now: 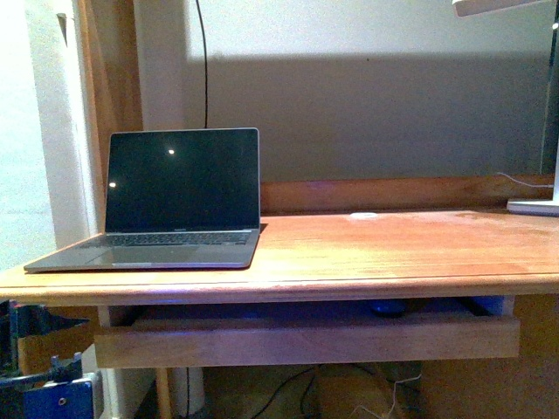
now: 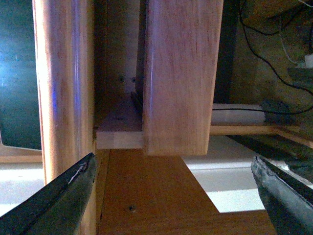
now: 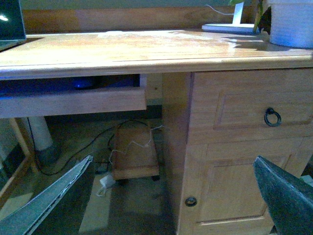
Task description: Place mouse
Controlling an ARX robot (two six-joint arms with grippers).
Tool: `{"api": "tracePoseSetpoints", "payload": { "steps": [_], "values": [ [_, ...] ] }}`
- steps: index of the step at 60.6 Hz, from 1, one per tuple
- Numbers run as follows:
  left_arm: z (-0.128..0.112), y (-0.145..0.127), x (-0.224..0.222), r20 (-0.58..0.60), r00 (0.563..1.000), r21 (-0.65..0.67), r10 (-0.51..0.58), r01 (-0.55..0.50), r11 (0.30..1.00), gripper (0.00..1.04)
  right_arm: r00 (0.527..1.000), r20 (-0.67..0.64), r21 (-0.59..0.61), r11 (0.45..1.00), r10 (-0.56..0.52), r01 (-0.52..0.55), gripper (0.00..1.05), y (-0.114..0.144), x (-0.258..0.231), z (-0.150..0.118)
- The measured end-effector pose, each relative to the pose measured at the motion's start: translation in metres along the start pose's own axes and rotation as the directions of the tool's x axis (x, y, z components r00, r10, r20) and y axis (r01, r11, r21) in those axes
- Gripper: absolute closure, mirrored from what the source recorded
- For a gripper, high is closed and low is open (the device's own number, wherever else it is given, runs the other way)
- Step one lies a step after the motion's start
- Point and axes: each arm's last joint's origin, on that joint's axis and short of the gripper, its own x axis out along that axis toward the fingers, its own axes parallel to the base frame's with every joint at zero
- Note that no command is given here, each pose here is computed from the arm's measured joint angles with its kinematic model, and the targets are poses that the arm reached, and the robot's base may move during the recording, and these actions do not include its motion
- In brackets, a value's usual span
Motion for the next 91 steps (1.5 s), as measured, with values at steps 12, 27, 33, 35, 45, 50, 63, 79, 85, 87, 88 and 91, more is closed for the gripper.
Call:
{"api": "tracePoseSetpoints", "payload": {
  "steps": [12,27,33,35,45,50,63,79,85,87,88,91],
  "values": [
    [0.001,-0.005,0.029,0.047,0.999,0.004,-0.022,0.022,1.000,0.08,1.000,0.000,0.000,1.000,0.000,0.000,0.07,0.000,0.000,0.000],
    [0.006,-0.006,0.055,0.098,0.994,-0.001,-0.039,0.040,0.999,0.08,1.000,0.000,0.000,1.000,0.000,0.000,0.07,0.000,0.000,0.000],
    [0.006,-0.005,0.063,0.107,0.993,-0.004,-0.049,0.050,0.999,0.08,1.000,0.000,0.000,1.000,0.000,0.000,0.07,0.000,0.000,0.000],
    [0.006,-0.005,0.065,0.108,0.993,-0.006,-0.055,0.056,0.998,0.08,1.000,0.000,0.000,1.000,0.000,0.000,0.07,0.000,0.000,0.000],
    [0.003,-0.010,0.072,0.104,0.989,-0.022,-0.103,0.106,0.994,0.08,1.000,0.000,0.000,1.000,0.000,0.000,0.07,0.000,0.000,0.000],
    [0.005,-0.010,0.071,0.102,0.982,-0.046,-0.158,0.163,0.985,0.08,1.000,0.000,0.000,1.000,0.000,0.000,0.07,0.000,0.000,0.000],
    [0.026,0.012,0.059,0.105,0.931,-0.270,-0.351,0.366,0.890,0.08,1.000,0.000,0.000,1.000,0.000,0.000,0.07,0.000,0.000,0.000],
    [0.081,0.032,0.014,0.340,0.793,-0.562,-0.505,0.602,0.567,0.08,1.000,0.000,0.000,1.000,0.000,0.000,0.07,0.000,0.000,0.000],
    [0.105,0.033,0.000,0.441,0.745,-0.603,-0.500,0.659,0.450,0.08,1.000,0.000,0.000,1.000,0.000,0.000,0.07,0.000,0.000,0.000],
    [0.111,0.034,-0.004,0.465,0.733,-0.619,-0.497,0.670,0.410,0.08,1.000,0.000,0.000,1.000,0.000,0.000,0.07,0.000,0.000,0.000],
    [0.113,0.034,-0.005,0.471,0.730,-0.623,-0.495,0.673,0.399,0.08,1.000,0.000,0.000,1.000,0.000,0.000,0.07,0.000,0.000,0.000],
    [0.121,0.035,-0.011,0.505,0.711,-0.639,-0.489,0.689,0.342,0.08,1.000,0.000,0.000,1.000,0.000,0.000,0.07,0.000,0.000,0.000]
  ]
}}
